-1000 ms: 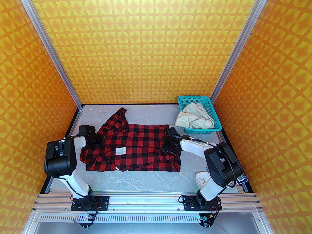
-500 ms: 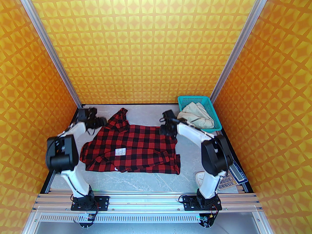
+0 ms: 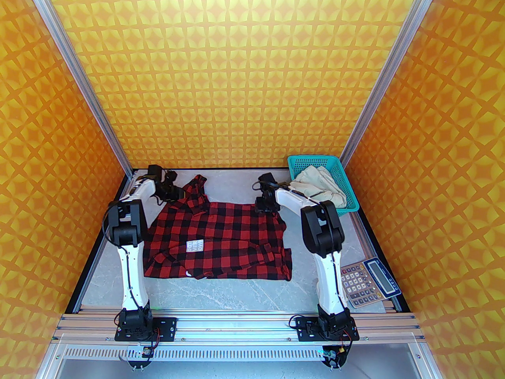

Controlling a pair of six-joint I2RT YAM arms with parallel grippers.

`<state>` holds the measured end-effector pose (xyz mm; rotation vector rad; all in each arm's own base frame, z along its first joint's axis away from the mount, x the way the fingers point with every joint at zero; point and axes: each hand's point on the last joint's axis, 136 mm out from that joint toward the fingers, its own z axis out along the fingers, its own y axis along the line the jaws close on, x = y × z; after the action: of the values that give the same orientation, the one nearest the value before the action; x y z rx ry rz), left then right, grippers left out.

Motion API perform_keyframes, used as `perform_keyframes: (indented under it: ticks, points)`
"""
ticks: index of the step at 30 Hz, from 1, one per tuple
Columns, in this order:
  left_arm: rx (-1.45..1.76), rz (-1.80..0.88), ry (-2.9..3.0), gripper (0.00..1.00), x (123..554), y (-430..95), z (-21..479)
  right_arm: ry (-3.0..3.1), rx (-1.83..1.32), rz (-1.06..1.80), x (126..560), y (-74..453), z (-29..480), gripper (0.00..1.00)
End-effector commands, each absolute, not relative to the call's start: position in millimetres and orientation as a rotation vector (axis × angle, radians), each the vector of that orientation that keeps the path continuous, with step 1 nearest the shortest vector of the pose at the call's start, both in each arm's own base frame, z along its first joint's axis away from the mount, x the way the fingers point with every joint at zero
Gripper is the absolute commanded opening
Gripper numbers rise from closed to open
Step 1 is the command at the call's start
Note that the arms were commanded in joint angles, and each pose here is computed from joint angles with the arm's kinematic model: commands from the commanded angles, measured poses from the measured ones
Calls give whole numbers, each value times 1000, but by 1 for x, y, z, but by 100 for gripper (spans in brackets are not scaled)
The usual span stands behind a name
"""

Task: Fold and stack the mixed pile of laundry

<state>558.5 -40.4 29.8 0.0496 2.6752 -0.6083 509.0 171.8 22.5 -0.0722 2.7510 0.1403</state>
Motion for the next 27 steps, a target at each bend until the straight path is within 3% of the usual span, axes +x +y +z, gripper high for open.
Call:
perform_keyframes:
  ticks: [1,4,11,22,27]
  points:
    - [-24,-512,2794,30,546,-22,11,2814,-58,101,513,170,-1,47]
    - [-148,-502,2809,22,543,-3,1,2806,-57,85,523,170,0,47]
    - [-310,-472,2713,22,547,39,16,2774,-30,33,531,148,24,49]
    - [-95,-594,2486,49,569,15,95,2657,-156,142,543,157,72,57]
    - [-77,-520,2548,54,570,26,84,2702,-180,55,551,148,51,57]
